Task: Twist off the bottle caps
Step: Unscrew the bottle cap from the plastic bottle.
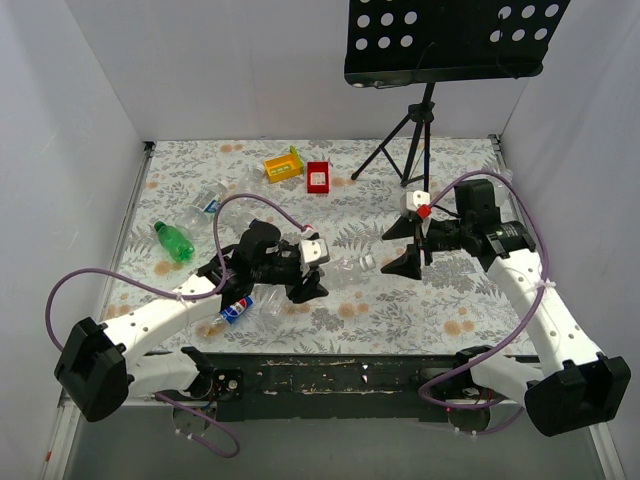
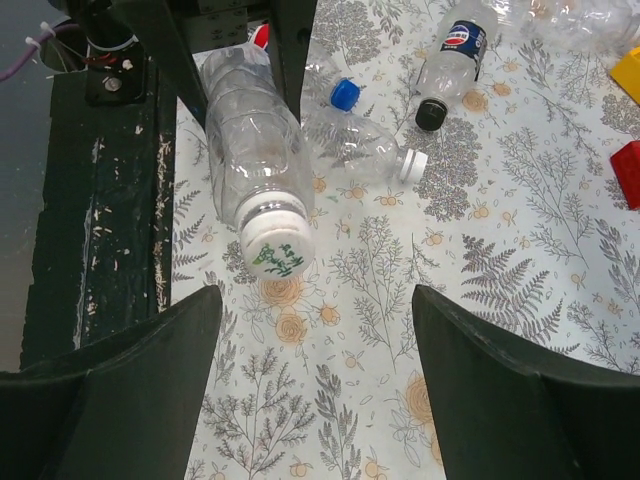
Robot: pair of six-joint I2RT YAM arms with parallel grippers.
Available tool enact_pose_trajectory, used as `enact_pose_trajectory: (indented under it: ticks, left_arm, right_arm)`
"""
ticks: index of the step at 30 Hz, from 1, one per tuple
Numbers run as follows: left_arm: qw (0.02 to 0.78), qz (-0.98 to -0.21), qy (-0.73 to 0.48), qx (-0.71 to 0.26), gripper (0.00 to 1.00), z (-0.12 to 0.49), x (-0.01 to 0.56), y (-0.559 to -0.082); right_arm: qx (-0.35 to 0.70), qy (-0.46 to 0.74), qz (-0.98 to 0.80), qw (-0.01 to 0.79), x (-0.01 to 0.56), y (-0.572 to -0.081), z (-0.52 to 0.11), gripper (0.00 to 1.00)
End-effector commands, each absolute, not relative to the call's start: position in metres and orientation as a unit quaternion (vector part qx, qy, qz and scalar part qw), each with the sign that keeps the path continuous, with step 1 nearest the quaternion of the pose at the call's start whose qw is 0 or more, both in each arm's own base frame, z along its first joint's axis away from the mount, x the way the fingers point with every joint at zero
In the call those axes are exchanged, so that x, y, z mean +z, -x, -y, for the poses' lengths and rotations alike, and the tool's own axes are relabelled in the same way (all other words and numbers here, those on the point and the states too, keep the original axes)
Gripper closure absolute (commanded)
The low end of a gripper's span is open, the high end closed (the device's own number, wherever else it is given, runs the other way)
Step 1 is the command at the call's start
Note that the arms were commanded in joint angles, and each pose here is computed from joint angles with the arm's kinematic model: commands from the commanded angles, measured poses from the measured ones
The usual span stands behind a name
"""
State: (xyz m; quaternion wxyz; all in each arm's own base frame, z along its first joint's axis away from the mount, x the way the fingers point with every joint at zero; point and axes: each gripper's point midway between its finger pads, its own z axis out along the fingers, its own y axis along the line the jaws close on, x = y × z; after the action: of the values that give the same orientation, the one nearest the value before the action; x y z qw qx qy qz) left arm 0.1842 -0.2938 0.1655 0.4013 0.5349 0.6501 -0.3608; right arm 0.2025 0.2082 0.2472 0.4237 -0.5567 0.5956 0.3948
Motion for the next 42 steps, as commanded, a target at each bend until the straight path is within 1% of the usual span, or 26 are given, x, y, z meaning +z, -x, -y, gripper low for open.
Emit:
enact_pose_trajectory:
  ticks: [1, 11, 20, 25, 28, 34, 42]
  left_arm:
    - [0.435, -0.640, -0.531, -0.347, 1.00, 0.290, 0.181, -0.189]
    - [0.456, -0.651, -0.510, -0.330, 1.00, 0.287, 0.186, -0.199]
    - [0.474, -0.660, -0.514, -0.276, 1.00, 0.296, 0.187, -0.203]
    - [0.490, -0.669, -0.502, -0.246, 1.00, 0.300, 0.188, -0.210]
    - [0.502, -0.670, -0.494, -0.234, 1.00, 0.302, 0.191, -0.213]
    - [0.512, -0.674, -0.487, -0.213, 1.00, 0.308, 0.187, -0.218]
    - [0.518, -0.666, -0.492, -0.213, 1.00, 0.322, 0.189, -0.217]
  right_arm:
    - [0.413, 0.542, -0.590, 0.432, 0.258, -0.193, -0.201, 0.16]
    - [0.420, 0.508, -0.620, 0.425, 0.265, -0.193, -0.192, 0.16]
    - [0.468, 0.436, -0.668, 0.380, 0.277, -0.202, -0.196, 0.17]
    - [0.458, 0.369, -0.718, 0.372, 0.269, -0.223, -0.192, 0.18]
    - [0.471, 0.330, -0.737, 0.354, 0.262, -0.227, -0.191, 0.18]
    - [0.513, 0.308, -0.732, 0.325, 0.263, -0.220, -0.197, 0.19]
    - [0.559, 0.263, -0.738, 0.272, 0.252, -0.220, -0.204, 0.20]
